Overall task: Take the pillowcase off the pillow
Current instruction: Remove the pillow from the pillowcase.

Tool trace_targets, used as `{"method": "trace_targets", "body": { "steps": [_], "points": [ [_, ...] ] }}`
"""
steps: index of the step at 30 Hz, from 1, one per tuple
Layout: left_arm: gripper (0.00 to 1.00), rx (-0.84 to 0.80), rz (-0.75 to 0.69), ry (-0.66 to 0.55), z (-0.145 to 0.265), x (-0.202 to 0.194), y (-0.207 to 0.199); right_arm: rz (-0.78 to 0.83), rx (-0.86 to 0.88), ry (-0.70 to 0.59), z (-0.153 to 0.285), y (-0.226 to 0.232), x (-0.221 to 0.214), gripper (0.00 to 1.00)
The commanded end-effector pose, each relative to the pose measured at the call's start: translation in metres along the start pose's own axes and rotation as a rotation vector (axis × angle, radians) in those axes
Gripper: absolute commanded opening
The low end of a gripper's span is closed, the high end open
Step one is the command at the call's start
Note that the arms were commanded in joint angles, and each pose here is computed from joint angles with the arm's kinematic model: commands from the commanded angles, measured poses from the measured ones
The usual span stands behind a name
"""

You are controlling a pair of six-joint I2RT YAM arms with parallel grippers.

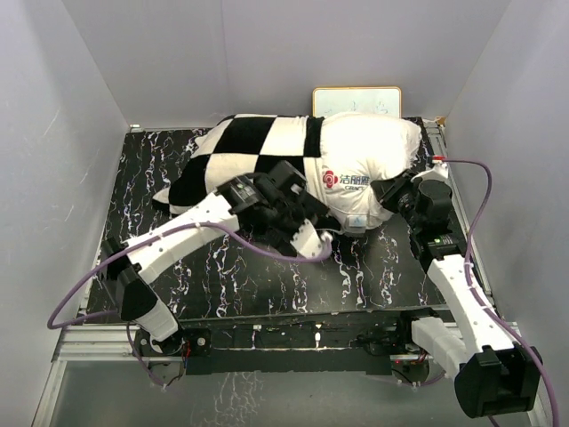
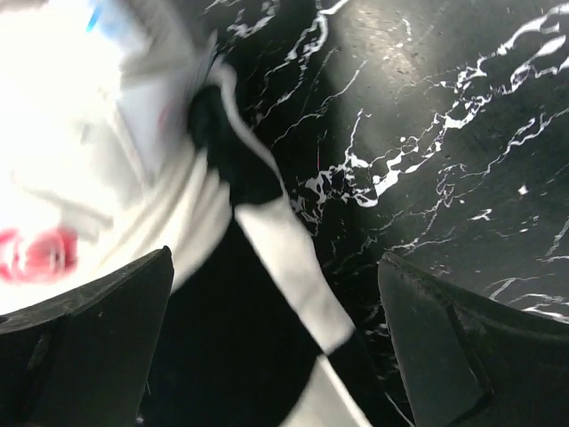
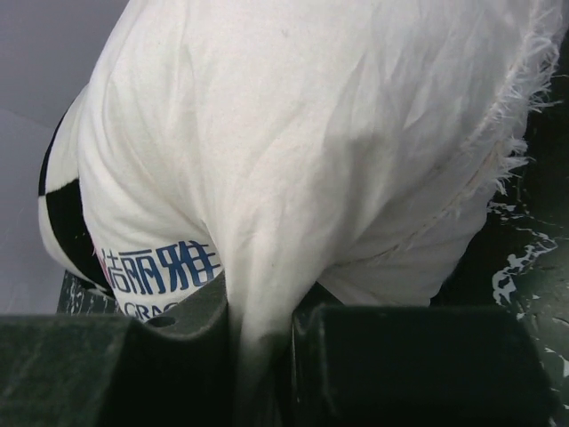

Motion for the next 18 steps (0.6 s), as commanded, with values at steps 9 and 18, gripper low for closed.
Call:
{"method": "trace_targets", "body": {
  "steps": [9,18],
  "points": [
    [0.88,-0.047,-0.464,0.131,-0.064,0.007,0.004,0.019,0.21,-0.073,0.015,0.065,0.029,0.09],
    [0.76,-0.044,-0.424,0.24,-0.094,-0.015,-0.008,0.005,0.254,-0.068,0.022,0.08,0.037,0.08]
  ]
}}
Point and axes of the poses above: each gripper's point midway between its finger pads, its own z axis back along the fingers, its own y axis along the line the jaws close on, x = y × z, the point moved 8 cm from there along z, back along the fingers, and after that the axes turned 10 degrees about -z, right-handed, at the moved point
